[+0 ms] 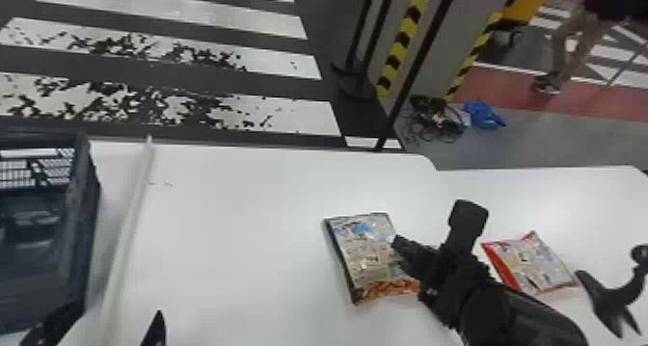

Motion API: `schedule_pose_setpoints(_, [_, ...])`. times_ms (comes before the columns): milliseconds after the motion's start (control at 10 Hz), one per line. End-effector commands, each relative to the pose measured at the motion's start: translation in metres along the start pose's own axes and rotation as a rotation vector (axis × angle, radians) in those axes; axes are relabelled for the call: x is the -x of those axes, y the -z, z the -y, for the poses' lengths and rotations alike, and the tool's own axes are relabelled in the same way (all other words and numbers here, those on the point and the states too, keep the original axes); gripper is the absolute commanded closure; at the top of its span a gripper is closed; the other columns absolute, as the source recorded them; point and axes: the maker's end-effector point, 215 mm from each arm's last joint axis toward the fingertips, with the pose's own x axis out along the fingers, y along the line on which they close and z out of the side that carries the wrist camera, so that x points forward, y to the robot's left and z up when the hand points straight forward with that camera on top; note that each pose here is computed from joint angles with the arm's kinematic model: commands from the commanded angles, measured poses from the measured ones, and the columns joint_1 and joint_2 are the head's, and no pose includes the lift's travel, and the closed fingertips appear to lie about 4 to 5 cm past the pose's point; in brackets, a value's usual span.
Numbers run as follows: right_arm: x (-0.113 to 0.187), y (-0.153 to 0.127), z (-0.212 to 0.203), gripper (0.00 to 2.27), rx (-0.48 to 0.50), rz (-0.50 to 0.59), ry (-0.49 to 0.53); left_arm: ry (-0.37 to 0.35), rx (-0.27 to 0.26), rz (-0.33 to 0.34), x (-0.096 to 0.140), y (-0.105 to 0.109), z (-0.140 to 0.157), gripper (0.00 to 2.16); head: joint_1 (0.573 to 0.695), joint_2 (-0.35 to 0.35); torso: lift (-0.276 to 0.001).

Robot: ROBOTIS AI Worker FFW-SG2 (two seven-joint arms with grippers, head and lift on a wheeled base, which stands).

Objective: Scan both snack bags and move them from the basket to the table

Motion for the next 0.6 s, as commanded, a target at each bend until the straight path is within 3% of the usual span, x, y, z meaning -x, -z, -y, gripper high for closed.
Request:
schedule_pose_setpoints(0, [0.000,0.011,0.002,2.25,0.009,0.002,0.002,0.002,-0.001,0.000,0.001,0.000,0.001,0.08,0.695,-0.327,-0.098])
schedule_pose_setpoints(500, [0.001,0.035,-0.005,2.25,0.027,-0.004,-0.008,0.004,0.002,-0.002,0.002,0.002,0.003,0.08,0.695,-0.319,-0.098])
